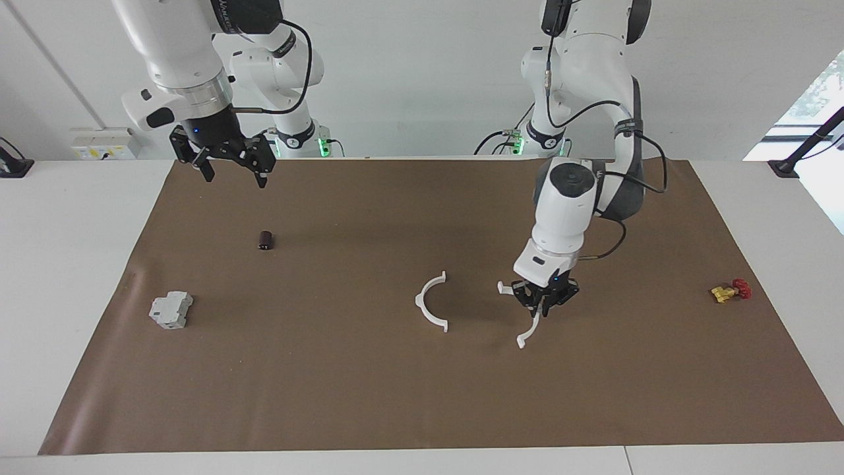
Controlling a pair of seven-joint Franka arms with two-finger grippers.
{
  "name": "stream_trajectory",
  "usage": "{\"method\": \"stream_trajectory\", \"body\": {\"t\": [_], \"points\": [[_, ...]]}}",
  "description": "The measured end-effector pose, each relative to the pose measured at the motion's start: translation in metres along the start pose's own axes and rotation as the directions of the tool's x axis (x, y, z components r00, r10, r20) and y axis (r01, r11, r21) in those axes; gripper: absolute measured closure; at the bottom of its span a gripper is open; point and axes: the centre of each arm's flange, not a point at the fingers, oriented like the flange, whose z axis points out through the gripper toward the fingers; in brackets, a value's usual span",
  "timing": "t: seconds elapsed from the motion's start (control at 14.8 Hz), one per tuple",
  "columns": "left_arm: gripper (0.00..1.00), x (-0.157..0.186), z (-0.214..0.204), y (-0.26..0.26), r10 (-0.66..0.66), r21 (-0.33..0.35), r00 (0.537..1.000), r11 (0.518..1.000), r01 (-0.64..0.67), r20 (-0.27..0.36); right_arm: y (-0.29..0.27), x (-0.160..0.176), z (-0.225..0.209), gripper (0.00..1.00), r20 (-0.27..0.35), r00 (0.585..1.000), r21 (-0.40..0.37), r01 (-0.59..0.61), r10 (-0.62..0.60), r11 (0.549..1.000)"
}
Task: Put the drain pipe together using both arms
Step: 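Move the held half-ring with the left gripper onto the other half-ring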
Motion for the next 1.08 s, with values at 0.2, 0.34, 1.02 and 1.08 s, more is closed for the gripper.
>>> {"method": "stream_trajectory", "body": {"t": [0.2,0.34,1.02,1.08], "points": [[0.79,-0.005,0.013,0.021,0.015,0.000,1.000,1.000,-0.015,0.009,0.002,-0.010,0.004,0.00,0.006,1.000,-0.005,0.007,-0.007,1.000],[0.79,-0.003,0.012,0.026,0.012,-0.007,1.000,1.000,-0.012,-0.006,0.011,-0.014,0.001,0.00,-0.006,1.000,-0.003,-0.004,0.004,1.000],[0.79,-0.036,0.025,0.070,0.076,-0.005,0.997,0.997,-0.076,0.026,0.034,-0.016,0.000,0.00,-0.009,1.000,-0.001,0.027,-0.027,1.000],[0.79,-0.039,0.028,0.072,0.081,-0.003,0.996,0.997,-0.081,0.033,0.034,-0.015,0.000,0.00,-0.008,1.000,-0.002,0.027,-0.027,1.000]]}}
